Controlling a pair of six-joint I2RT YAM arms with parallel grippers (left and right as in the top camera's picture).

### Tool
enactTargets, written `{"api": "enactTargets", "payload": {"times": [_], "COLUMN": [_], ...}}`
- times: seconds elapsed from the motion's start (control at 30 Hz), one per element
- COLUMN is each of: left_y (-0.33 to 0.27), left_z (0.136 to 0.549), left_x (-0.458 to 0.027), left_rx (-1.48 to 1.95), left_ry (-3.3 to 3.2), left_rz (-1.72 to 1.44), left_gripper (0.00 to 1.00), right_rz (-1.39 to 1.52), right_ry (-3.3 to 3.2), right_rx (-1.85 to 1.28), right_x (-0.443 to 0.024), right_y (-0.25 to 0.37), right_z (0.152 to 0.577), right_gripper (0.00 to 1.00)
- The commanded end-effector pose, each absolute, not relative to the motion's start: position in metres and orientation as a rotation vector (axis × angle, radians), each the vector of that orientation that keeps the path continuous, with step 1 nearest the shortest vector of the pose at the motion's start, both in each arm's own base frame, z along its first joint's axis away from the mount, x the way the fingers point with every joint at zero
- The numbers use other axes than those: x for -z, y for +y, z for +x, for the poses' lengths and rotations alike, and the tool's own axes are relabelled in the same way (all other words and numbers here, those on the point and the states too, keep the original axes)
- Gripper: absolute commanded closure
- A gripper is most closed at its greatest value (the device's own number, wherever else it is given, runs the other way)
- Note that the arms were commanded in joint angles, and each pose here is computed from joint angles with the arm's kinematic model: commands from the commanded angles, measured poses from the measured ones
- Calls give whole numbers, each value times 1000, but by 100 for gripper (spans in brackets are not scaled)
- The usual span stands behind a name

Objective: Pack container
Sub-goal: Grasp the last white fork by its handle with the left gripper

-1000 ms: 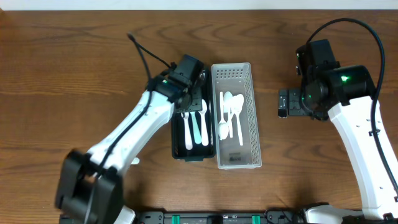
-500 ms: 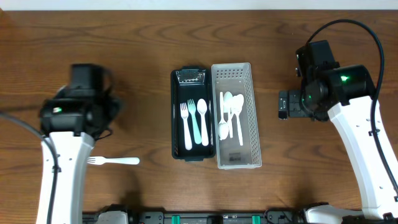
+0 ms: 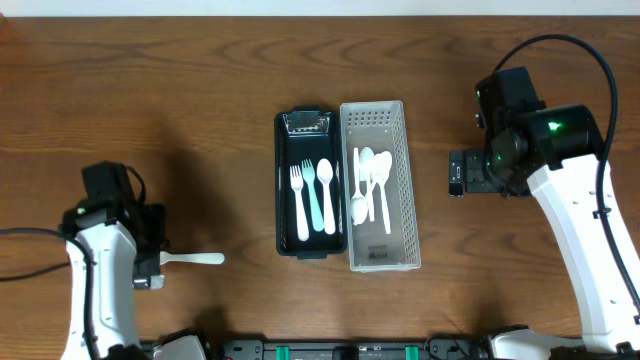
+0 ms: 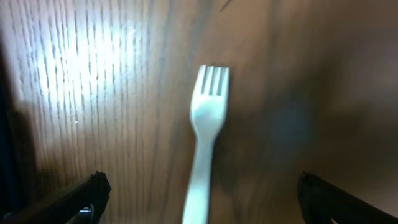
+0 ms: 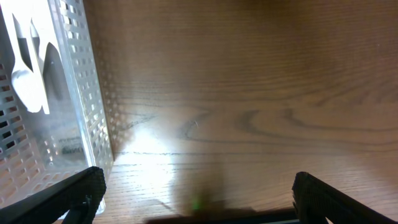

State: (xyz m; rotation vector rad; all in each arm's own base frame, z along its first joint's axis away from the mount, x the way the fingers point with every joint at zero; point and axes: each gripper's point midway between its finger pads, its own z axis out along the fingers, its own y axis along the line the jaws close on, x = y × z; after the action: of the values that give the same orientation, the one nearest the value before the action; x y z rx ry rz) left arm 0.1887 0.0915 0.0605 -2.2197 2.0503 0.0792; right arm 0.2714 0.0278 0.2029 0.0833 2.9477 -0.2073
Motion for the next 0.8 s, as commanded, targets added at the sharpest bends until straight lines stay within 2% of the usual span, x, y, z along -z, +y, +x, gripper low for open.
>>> {"api": "enactTargets", "payload": {"times": [0.0,0.77], "left_y": [87,85], "left_z": [182,173], "left_x": [-45,24], "left_rx": [-71,-234], "left_ry": [2031,2176], "left_rz": [-2280,-2379], "left_gripper": [2,2], "right_rz": [90,90], "right_ry": [2952,2951], "right_rx": [194,185], "right_x": [-203,-203], "right_y": [28,29], "right_z": [271,271], "right_gripper": [1,1]}}
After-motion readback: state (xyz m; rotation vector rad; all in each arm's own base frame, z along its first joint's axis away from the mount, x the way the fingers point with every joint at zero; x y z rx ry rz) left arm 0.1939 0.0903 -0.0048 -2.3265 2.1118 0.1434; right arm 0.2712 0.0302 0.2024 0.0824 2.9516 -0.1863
